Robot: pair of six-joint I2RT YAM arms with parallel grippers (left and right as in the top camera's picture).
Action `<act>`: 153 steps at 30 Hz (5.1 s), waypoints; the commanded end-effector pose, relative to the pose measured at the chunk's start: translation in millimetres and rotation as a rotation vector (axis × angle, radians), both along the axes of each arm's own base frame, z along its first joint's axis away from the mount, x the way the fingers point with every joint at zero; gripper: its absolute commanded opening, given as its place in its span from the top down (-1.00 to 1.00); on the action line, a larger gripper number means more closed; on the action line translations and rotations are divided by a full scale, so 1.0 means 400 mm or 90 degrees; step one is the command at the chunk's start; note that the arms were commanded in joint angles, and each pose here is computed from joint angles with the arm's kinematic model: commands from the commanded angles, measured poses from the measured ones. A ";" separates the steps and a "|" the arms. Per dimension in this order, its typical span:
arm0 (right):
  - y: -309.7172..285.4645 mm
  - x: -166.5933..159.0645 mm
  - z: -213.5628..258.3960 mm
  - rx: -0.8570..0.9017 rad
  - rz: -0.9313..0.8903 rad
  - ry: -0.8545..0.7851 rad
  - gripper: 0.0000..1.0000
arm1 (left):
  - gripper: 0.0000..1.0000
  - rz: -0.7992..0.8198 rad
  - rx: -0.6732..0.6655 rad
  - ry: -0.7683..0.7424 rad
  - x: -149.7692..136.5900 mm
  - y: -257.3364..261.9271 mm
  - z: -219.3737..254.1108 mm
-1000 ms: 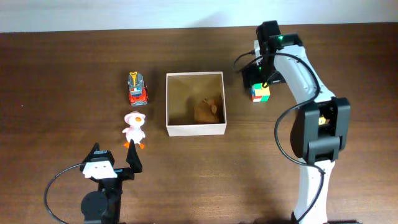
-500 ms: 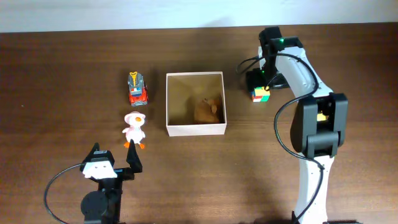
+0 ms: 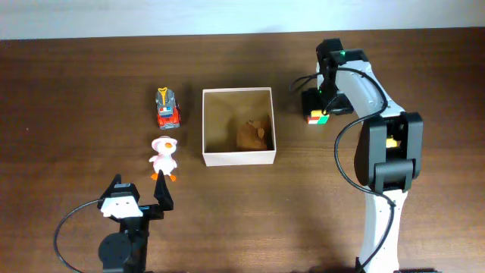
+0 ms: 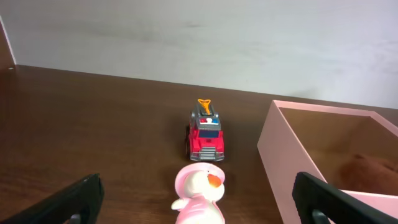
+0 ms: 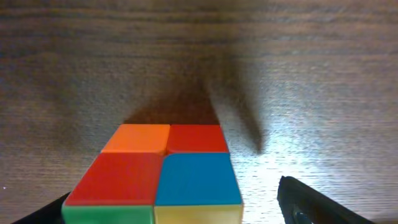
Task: Pack container
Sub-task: 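Lower the right gripper and grasp the 2x2 colored cube, then lift the cube and carry it over the box with the right gripper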
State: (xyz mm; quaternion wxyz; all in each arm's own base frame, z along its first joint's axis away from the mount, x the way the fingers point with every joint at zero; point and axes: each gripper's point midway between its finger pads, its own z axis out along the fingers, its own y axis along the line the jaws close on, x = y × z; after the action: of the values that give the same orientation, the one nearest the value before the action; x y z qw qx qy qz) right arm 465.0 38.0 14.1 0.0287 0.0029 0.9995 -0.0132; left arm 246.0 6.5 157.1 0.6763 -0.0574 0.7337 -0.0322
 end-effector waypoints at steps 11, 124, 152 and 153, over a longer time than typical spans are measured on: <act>0.010 -0.013 -0.029 0.018 -0.027 0.019 -0.66 | -0.99 -0.004 0.010 0.001 0.000 -0.001 -0.005; 0.049 0.029 -0.010 0.017 0.002 -0.025 -0.14 | -0.98 -0.004 0.010 0.001 0.000 -0.001 -0.005; 0.312 0.139 0.412 0.068 0.119 -0.242 -0.14 | -0.99 -0.004 0.010 0.001 0.000 -0.001 -0.005; 0.327 0.135 0.416 0.070 0.126 -0.245 -0.14 | -0.99 -0.004 0.010 0.001 0.000 -0.001 -0.005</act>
State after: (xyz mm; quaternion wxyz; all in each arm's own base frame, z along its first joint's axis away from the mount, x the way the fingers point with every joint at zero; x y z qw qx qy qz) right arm 519.3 155.4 170.1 0.2052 -0.0781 0.9747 0.0426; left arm 246.0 6.5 157.1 0.6763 -0.0574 0.7337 -0.0322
